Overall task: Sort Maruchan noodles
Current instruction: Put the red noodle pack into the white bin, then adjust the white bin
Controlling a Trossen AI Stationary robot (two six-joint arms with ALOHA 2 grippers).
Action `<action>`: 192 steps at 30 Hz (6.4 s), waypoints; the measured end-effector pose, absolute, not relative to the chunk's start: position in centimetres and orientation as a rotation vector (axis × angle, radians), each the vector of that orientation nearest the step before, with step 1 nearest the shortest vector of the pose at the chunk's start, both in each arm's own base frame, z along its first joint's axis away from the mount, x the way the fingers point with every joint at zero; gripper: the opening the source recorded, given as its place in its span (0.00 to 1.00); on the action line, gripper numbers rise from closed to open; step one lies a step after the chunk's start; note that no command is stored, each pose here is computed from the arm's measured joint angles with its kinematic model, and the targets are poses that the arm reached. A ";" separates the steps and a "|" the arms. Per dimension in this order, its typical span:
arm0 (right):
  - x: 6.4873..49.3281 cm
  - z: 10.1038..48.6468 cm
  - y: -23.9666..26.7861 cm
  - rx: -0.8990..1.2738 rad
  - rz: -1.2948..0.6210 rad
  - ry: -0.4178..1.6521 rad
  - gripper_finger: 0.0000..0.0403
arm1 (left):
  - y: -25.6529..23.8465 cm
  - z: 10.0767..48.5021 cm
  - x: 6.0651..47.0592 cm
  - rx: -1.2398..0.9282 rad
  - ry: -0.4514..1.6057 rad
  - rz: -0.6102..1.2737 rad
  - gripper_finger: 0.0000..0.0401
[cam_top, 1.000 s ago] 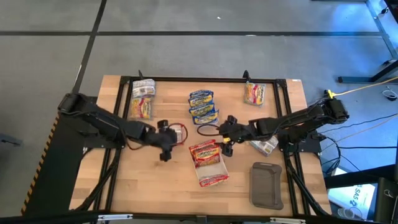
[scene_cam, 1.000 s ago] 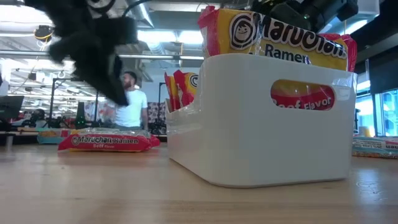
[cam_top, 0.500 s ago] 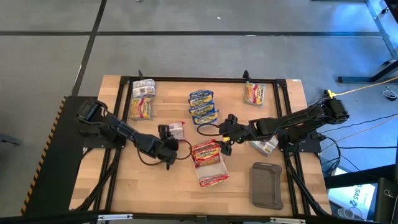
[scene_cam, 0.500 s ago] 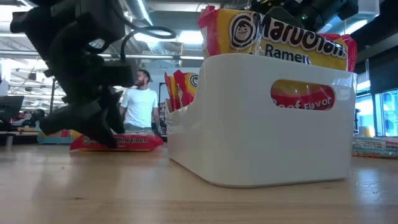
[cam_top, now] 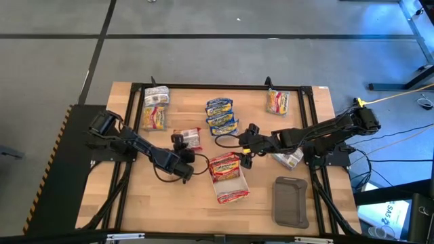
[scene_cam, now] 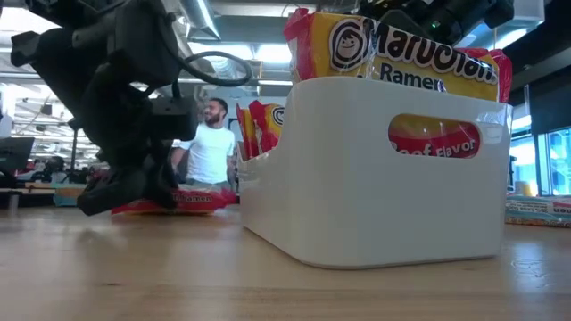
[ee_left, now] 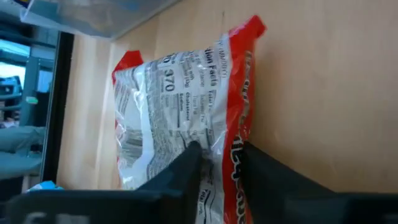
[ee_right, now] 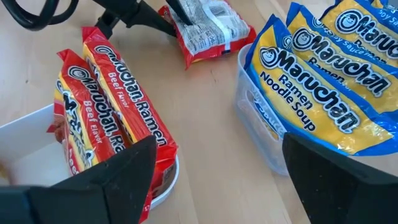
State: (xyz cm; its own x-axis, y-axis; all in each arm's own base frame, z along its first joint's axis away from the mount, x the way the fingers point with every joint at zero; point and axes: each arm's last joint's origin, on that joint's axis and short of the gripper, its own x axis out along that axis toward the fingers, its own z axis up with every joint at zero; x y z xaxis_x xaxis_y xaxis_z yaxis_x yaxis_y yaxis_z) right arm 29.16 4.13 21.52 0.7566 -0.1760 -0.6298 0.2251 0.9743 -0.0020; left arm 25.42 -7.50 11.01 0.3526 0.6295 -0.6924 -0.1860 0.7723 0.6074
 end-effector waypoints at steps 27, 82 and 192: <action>28.5 23.7 6.3 0.002 -0.043 0.567 0.80 | -10.9 23.4 25.4 0.048 1.120 0.421 0.00; 33.7 24.9 8.2 -0.138 0.139 0.474 0.27 | -11.3 33.2 26.6 -0.225 0.490 0.040 0.34; 23.9 16.9 14.9 0.040 -0.064 0.798 0.65 | -20.8 22.2 33.0 -0.128 1.225 0.229 0.47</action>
State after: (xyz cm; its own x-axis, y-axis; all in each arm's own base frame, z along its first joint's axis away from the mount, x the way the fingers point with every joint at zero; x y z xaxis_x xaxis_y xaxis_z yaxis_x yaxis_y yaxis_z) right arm 23.91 14.87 16.88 0.6963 -0.0419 -0.7165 0.0719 0.9973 0.0115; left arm 32.98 -20.80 22.21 0.3195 0.1050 -0.9418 -0.2423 0.9699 0.0260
